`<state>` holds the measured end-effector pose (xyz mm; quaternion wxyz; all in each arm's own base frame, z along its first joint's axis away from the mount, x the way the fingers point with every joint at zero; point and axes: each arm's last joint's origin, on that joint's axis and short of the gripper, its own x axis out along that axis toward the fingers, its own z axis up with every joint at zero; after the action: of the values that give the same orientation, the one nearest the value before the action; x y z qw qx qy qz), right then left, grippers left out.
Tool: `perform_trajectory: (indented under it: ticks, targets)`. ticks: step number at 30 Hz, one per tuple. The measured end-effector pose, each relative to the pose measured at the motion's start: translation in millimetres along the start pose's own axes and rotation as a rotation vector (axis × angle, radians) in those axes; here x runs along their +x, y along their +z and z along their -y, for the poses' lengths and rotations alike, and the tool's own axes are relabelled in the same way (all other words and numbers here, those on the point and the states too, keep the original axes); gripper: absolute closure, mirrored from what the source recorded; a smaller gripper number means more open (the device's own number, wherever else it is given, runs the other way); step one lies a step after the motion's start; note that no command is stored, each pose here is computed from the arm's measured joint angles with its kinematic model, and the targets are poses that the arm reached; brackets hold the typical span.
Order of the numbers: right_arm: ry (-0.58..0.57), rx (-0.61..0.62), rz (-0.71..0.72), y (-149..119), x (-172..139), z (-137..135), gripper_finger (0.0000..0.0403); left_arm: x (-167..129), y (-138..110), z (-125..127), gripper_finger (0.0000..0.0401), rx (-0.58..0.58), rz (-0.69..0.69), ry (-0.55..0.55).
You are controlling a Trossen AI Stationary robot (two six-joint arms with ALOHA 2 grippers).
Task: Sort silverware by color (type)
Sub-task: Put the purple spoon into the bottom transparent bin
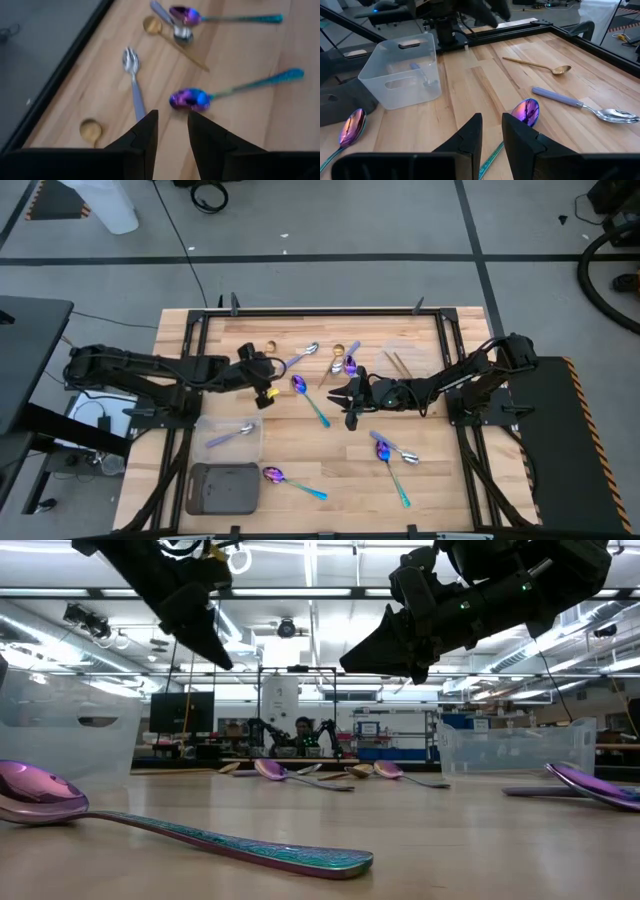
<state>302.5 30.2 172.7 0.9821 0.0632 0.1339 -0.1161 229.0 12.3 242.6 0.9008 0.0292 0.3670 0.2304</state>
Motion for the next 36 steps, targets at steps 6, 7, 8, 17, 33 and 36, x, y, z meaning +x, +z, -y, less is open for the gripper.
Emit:
perform_trajectory:
  ticks: [6,7,8,17,33,36]
  targets:
    - [0.000,0.000,0.000,0.0,0.0,0.0,0.0318,8.2,9.0,-11.0,0.0287,-0.017,0.059,0.024]
    - [0.000,0.000,0.000,0.0,0.0,0.0,0.0318,10.6,9.9,-12.6,0.0287,-0.021,0.062,0.017]
    - [0.000,0.000,0.000,0.0,0.0,0.0,0.0318,12.6,9.9,-14.5,0.0287,-0.022,0.058,0.010]
    - [-0.001,-0.003,-0.007,-0.6,0.0,0.1,0.0318,53.7,12.8,-25.6,0.0287,-0.047,0.044,-0.081]
    - [-0.003,-0.006,-0.013,-1.2,0.0,0.2,0.0318,114.1,-5.4,-55.0,0.0287,-0.138,-0.063,-0.039]
    - [-0.002,-0.006,-0.013,-1.1,0.0,0.2,0.0318,119.7,-6.7,-61.2,0.0287,-0.159,-0.057,-0.051]
